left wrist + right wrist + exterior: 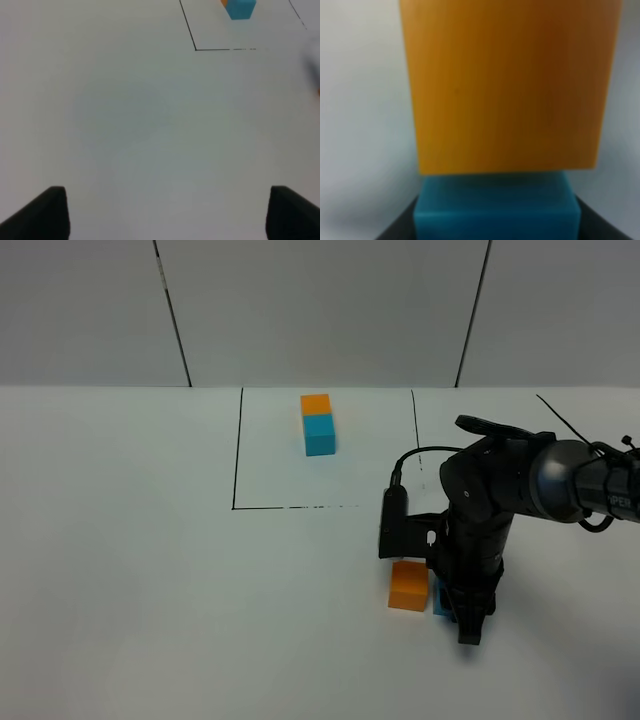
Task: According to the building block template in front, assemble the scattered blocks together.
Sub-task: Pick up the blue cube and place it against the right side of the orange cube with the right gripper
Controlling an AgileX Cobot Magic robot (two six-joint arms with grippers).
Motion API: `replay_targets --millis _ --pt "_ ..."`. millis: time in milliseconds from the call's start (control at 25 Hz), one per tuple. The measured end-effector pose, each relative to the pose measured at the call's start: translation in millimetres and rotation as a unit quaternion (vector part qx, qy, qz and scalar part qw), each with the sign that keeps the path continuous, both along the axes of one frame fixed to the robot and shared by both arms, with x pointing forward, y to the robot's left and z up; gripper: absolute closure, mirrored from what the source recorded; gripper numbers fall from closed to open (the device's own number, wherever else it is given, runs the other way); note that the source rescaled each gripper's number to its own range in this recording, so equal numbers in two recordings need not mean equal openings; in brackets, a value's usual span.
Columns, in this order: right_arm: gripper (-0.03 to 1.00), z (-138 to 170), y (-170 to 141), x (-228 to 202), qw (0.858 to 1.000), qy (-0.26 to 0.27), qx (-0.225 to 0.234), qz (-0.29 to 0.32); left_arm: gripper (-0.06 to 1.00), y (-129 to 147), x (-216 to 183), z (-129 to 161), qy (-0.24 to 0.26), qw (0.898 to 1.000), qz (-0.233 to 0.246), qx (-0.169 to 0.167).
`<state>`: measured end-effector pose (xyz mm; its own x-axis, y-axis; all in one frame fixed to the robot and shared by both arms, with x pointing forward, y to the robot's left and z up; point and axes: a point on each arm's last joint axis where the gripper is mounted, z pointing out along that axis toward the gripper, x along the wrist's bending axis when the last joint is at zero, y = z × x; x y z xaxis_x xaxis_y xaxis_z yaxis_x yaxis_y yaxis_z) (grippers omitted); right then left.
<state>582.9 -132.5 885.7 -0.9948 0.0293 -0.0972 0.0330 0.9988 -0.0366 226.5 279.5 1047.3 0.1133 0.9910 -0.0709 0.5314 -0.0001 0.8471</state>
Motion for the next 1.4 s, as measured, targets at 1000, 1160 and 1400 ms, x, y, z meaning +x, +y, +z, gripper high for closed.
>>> replay_targets --millis 1000,1160,1400 --pt "0.96 -1.2 2.7 4.5 1.000 0.014 -0.009 0.002 0.27 0.0 0.0 0.0 0.000 1.000 0.000 0.000" --pt "0.96 -1.2 2.7 4.4 1.000 0.014 -0.009 0.002 0.27 0.0 0.0 0.0 0.000 1.000 0.000 0.000" --pt "0.96 -1.2 2.7 4.4 1.000 0.014 -0.009 0.002 0.27 0.0 0.0 0.0 0.000 1.000 0.000 0.000"
